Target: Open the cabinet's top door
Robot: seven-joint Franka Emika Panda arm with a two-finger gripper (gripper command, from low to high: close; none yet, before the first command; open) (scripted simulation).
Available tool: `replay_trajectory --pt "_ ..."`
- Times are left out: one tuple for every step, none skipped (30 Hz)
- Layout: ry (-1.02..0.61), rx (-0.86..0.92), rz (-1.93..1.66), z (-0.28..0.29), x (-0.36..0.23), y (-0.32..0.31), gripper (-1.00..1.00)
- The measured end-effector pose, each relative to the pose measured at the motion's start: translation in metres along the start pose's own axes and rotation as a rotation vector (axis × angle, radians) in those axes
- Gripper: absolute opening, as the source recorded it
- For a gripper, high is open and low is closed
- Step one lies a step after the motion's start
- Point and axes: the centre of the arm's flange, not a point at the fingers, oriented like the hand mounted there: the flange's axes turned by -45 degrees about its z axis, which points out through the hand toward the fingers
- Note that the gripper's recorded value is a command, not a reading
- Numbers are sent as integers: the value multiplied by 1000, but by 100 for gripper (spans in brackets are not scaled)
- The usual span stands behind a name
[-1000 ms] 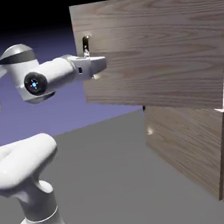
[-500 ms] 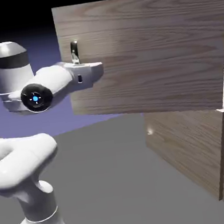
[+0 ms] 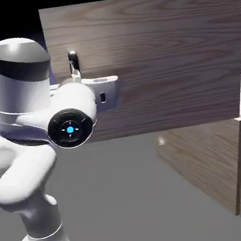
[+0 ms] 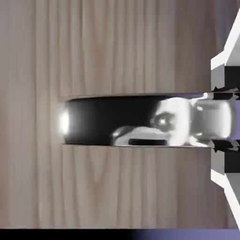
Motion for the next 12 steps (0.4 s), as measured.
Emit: replay_trajectory --pt "0 22 0 -10 0 3 -100" --pt "0 43 0 -20 0 7 -100" --pt "0 64 0 -29 0 10 -100" --pt "0 84 0 -38 0 14 -100" --pt "0 104 0 -47 0 18 -100" --pt "0 124 0 -55 0 22 -100" --pt "0 143 0 -63 0 25 -100" --pt "0 161 0 -71 0 29 -100" --pt "0 178 0 -79 0 33 -100" --pt "0 195 0 -85 0 37 -100" --pt "0 209 0 -91 0 40 -100" --pt "1 222 0 -97 0 43 -100"
